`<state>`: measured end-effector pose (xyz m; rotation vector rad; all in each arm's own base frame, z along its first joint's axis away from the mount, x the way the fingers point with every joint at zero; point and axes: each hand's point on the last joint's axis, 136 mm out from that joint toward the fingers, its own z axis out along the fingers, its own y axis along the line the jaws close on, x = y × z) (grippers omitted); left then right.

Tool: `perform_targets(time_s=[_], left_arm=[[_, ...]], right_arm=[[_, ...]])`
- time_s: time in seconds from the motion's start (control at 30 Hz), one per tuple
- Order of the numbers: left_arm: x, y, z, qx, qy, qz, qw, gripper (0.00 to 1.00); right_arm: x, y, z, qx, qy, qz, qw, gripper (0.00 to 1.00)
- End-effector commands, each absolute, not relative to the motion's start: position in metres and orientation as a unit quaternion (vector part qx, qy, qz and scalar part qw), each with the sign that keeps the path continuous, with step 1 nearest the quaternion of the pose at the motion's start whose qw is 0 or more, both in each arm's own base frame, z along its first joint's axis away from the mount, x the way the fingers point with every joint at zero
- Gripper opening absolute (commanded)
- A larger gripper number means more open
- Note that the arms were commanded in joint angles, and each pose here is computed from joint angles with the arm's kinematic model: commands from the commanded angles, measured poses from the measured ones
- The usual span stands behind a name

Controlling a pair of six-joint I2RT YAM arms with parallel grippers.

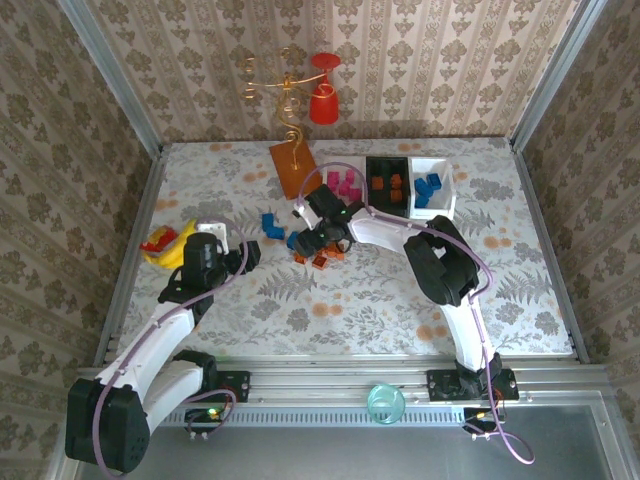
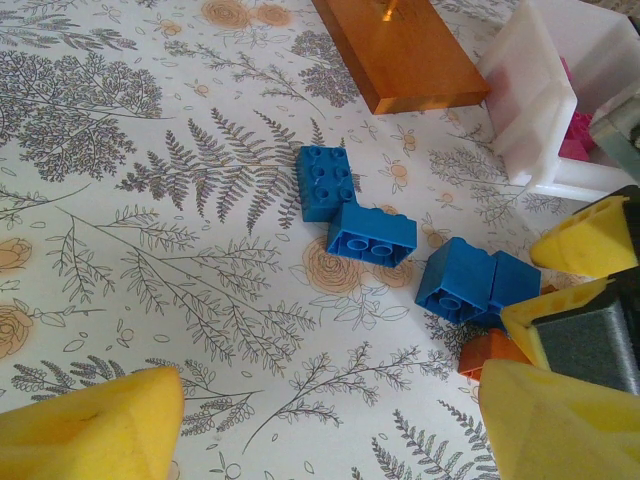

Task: Sort the legos into containers by color
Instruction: Separate the lego at the center of the table, then pick up the lego from the center of the table.

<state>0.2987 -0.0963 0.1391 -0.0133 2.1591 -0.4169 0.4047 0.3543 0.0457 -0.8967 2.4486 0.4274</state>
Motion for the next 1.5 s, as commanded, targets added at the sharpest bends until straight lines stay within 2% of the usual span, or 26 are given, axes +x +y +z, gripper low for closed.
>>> perform_targets(time_s=[0.0,0.33,0.57,0.73,1.13,1.3,1.47], left_arm=[[0.296,-0.094,0.134,-0.009,0.879,-0.170,0.446,0.79],[0.296,-0.094,0.135,-0.009,0.877,-0.171,0.449,0.79],[0.298,-0.096,0.134,-0.009,0.877,-0.173,0.448,0.79],[0.299,-0.096,0.132,-0.009,0.878,-0.173,0.446,0.79],[0.300,-0.097,0.129,-0.009,0.880,-0.173,0.442,0.79],[0.299,-0.097,0.130,-0.008,0.880,-0.175,0.442,0.79],[0.299,-0.098,0.130,-0.010,0.879,-0.180,0.442,0.79]], right_arm=[[0.402,0.357,0.038,-0.344,0.897,0.159,0.227,0.72],[0.419,0.341,0.033,-0.343,0.904,0.120,0.226,0.65],[0.425,0.333,0.044,-0.330,0.904,0.135,0.234,0.62],[0.417,0.344,0.038,-0.361,0.893,0.147,0.226,0.64],[0.432,0.343,0.024,-0.375,0.893,0.108,0.222,0.65],[0.433,0.344,0.028,-0.377,0.893,0.108,0.222,0.58],[0.430,0.349,0.059,-0.374,0.884,0.133,0.247,0.52]])
